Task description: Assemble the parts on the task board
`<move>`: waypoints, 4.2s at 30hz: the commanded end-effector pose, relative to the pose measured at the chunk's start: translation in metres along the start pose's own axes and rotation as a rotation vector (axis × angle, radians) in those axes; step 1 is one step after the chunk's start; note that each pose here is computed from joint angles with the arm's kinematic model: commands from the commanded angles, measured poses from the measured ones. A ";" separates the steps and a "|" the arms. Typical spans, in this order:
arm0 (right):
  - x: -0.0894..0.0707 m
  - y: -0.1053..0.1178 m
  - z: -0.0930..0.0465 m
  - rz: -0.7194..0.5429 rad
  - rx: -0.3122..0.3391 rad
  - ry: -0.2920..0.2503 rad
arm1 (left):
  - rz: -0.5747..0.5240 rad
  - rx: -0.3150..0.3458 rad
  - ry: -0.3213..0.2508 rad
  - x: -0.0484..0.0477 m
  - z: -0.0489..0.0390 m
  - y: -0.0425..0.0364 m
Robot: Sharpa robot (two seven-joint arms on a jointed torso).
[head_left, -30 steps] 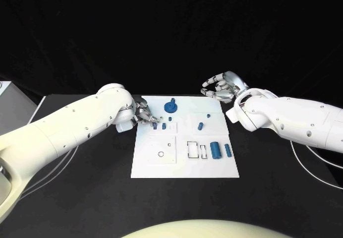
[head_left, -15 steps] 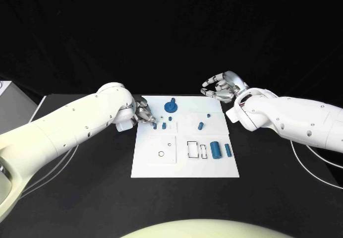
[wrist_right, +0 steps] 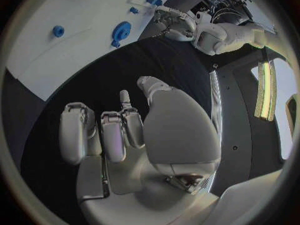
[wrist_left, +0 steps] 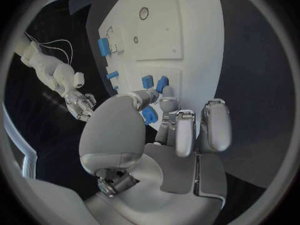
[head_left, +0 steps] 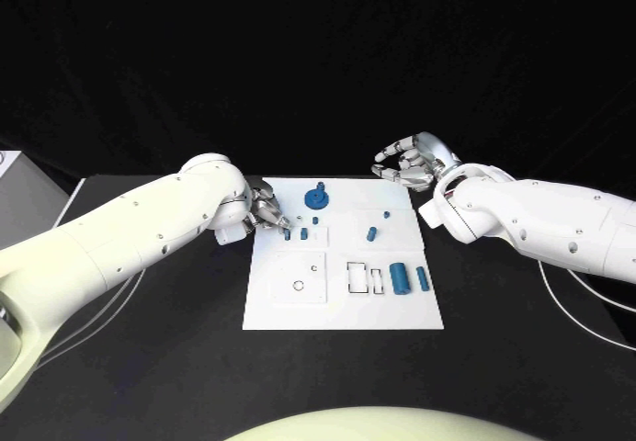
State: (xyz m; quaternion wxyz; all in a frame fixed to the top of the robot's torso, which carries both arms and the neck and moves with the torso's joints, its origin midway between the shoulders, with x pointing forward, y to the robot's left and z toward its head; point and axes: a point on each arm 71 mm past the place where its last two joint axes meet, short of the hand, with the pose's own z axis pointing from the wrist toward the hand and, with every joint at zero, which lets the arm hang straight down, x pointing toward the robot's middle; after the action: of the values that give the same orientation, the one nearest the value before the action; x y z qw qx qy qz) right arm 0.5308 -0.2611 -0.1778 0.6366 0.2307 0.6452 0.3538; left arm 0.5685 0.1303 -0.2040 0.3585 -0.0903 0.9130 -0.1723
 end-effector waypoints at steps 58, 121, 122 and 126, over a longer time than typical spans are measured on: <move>0.000 0.000 -0.001 -0.007 -0.010 0.012 | -0.001 -0.001 0.066 0.0060 0.0009 0.0048; -0.001 0.000 -0.001 -0.022 -0.017 0.010 | -0.025 0.001 0.045 0.0041 -0.0003 0.0066; -0.001 0.000 -0.001 -0.022 -0.016 0.010 | -0.025 0.001 0.045 0.0040 -0.0003 0.0067; -0.001 0.000 -0.001 -0.022 -0.016 0.010 | -0.026 0.001 0.044 0.0040 -0.0003 0.0067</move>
State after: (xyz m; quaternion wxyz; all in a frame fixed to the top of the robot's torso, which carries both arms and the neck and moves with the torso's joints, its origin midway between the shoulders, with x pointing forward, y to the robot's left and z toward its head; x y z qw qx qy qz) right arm 0.5301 -0.2634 -0.1774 0.6399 0.2243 0.6459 0.3507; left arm 0.5656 0.1372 -0.2093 0.3365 -0.0968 0.9201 -0.1754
